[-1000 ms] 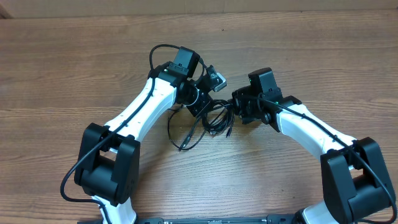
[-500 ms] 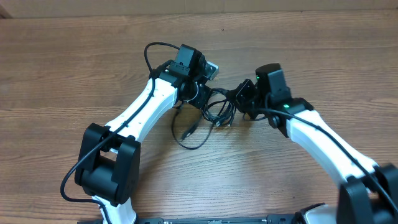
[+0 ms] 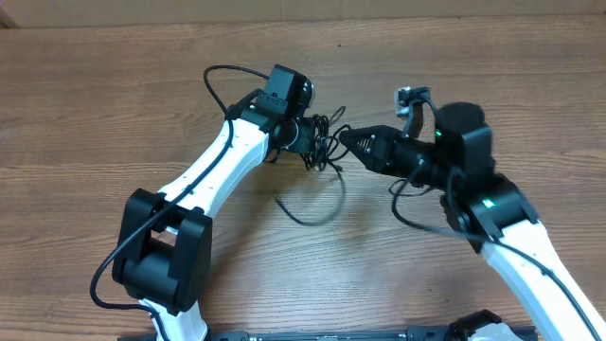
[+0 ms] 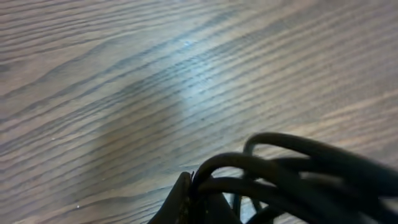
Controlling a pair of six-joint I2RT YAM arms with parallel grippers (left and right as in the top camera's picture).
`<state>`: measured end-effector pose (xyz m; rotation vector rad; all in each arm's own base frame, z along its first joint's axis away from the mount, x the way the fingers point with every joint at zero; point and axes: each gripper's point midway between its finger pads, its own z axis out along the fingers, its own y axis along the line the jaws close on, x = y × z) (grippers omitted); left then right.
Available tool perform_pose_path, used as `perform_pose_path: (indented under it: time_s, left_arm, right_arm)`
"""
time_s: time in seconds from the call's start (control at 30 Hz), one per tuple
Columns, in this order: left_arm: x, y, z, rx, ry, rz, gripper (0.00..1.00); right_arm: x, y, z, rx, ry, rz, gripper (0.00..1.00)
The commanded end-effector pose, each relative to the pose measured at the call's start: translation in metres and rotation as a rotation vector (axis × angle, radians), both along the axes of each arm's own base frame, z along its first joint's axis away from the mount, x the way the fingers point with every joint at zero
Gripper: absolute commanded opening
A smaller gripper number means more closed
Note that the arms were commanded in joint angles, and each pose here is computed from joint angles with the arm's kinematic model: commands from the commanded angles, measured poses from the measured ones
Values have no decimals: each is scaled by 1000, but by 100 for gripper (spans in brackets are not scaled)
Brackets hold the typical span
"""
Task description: Untangle cables
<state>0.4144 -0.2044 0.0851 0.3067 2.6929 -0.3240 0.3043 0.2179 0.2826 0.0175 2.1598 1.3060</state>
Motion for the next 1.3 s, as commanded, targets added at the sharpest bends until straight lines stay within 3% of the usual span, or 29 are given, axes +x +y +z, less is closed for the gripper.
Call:
perform_pose_path:
  time_s: [0.0, 0.2, 0.33, 0.5, 0.63, 0.8, 0.87, 1.0, 1.17, 1.27]
  left_arm:
    - [22, 41, 10, 23, -33, 211, 4]
    - [26, 50, 12, -82, 14, 229, 4]
    - [22, 41, 14, -122, 18, 117, 4]
    - [12, 14, 23, -205, 0, -118, 4]
    - [8, 5, 27, -239, -9, -191, 4]
    - [7, 5, 26, -239, -6, -191, 4]
    - [4, 0, 28, -256, -3, -208, 4]
    - [-3, -12, 34, -315, -3, -285, 4]
    - [-6, -13, 33, -320, 11, -287, 4]
    - [-10, -18, 37, -356, 20, -309, 4]
  right_arm:
    - [-26, -5, 50, 6, -237, 61, 4]
    - [-29, -22, 62, -19, -275, -37, 4]
    - [-19, -34, 31, -82, -141, -129, 5]
    - [-7, -36, -32, -167, 103, -173, 39]
    - [12, -35, -77, -241, 214, -194, 47]
    - [41, -29, -146, -288, 378, -239, 47]
    - [62, -21, -184, -272, 437, -266, 42]
    - [81, -12, -209, -204, 492, -310, 42]
    - [104, -5, -213, -79, 521, -400, 49]
    - [115, -16, -221, 1, 612, -569, 49]
